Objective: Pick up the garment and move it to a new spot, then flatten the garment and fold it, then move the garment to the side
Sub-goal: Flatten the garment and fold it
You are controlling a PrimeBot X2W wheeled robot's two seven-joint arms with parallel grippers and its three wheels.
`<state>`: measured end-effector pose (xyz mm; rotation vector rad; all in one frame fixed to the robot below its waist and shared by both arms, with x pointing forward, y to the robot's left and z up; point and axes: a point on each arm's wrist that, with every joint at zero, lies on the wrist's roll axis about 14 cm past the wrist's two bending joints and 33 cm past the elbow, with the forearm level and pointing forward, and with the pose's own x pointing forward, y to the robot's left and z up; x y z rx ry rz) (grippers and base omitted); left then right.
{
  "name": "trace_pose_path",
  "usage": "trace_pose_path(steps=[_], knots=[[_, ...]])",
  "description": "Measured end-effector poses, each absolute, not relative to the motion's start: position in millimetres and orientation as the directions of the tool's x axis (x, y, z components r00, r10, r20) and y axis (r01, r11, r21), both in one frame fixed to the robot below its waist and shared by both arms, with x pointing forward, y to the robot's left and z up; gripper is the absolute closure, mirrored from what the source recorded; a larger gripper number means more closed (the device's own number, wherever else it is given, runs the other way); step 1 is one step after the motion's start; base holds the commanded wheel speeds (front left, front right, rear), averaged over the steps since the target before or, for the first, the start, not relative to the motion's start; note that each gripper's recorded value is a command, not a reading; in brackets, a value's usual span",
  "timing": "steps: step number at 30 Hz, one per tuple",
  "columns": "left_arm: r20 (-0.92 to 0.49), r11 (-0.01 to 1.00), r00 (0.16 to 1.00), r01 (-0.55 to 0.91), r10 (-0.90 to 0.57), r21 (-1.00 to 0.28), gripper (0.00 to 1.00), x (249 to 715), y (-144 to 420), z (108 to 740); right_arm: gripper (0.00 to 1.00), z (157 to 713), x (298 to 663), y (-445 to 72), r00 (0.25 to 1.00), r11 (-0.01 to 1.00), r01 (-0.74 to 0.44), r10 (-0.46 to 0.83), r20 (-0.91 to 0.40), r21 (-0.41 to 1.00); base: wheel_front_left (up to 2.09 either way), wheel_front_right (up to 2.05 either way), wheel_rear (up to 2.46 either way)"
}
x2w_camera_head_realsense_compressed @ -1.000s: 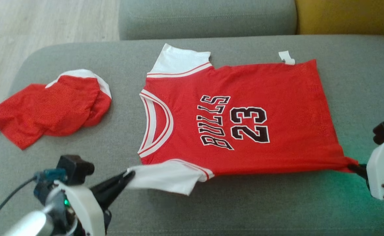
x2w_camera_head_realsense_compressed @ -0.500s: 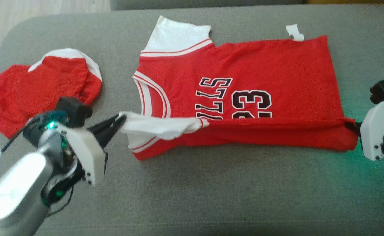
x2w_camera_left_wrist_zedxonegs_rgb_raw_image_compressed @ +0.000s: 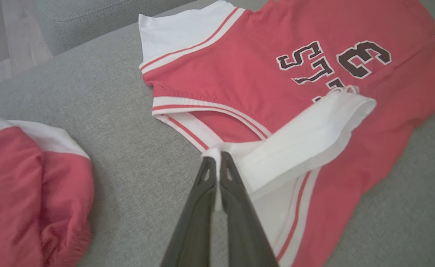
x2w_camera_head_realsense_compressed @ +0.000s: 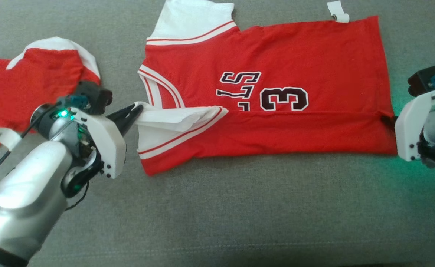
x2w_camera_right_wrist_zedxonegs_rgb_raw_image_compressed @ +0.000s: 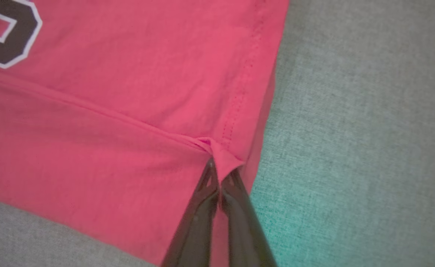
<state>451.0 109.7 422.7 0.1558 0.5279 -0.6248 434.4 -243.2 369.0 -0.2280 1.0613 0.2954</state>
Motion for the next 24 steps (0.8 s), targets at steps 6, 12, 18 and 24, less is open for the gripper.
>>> trace_pose_path(steps=[6,12,18,24], knots=[[-0.475,0.824,0.729,0.566,-0.493,0.012,0.0,472.2,108.3,422.3,0.0,376.1,453.7,-249.4,0.541,0.945,-0.317,0.114,-0.833,-0.077,0.0,0.0,0.0],[-0.336,0.899,0.857,0.434,-0.391,0.059,0.0,500.9,124.6,452.4,0.0,401.7,470.5,-270.5,0.672,0.961,-0.242,0.07,-0.737,-0.13,0.0,0.0,0.0],[-0.15,0.934,0.924,0.358,-0.353,0.007,0.0,508.5,120.1,494.6,0.0,437.2,483.3,-283.1,0.813,0.972,-0.168,0.042,-0.581,-0.165,0.0,0.0,0.0],[0.044,0.962,0.965,0.26,-0.258,-0.083,0.0,503.7,124.8,545.2,0.0,502.5,501.2,-274.4,0.962,0.986,-0.105,0.068,-0.265,-0.129,0.0,0.0,0.0]])
